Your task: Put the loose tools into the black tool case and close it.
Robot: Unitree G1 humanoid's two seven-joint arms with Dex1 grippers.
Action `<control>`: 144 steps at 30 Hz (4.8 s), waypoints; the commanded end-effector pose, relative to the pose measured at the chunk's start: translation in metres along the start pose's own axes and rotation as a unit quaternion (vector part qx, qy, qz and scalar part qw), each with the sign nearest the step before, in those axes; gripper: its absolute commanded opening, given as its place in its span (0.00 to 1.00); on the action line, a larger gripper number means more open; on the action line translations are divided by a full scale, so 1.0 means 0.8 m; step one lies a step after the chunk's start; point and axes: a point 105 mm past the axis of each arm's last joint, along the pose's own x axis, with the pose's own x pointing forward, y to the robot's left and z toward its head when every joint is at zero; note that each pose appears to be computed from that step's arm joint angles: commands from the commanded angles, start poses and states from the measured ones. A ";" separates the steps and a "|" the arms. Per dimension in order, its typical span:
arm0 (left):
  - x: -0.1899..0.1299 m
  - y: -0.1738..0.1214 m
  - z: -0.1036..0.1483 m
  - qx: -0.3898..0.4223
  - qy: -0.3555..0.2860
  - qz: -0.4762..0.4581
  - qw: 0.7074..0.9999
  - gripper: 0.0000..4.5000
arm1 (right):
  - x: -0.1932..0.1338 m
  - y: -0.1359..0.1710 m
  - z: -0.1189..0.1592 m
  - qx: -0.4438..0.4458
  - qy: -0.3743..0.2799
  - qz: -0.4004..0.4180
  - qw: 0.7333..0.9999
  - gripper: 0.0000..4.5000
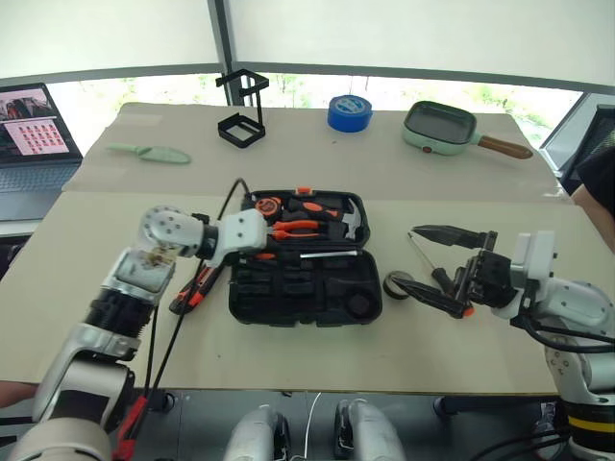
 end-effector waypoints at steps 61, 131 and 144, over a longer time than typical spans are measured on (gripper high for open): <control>0.082 -0.009 -0.018 -0.092 -0.050 0.098 0.990 0.01 | -0.014 0.021 -0.010 0.054 0.024 -0.046 0.997 1.00; -0.117 -0.121 -0.041 -0.149 -0.225 0.077 0.960 0.99 | -0.226 0.057 -0.078 0.096 0.239 -0.335 0.906 1.00; -0.096 -0.117 0.019 -0.136 -0.280 0.084 0.946 0.99 | -0.124 -0.031 -0.098 0.183 0.373 -0.185 0.891 1.00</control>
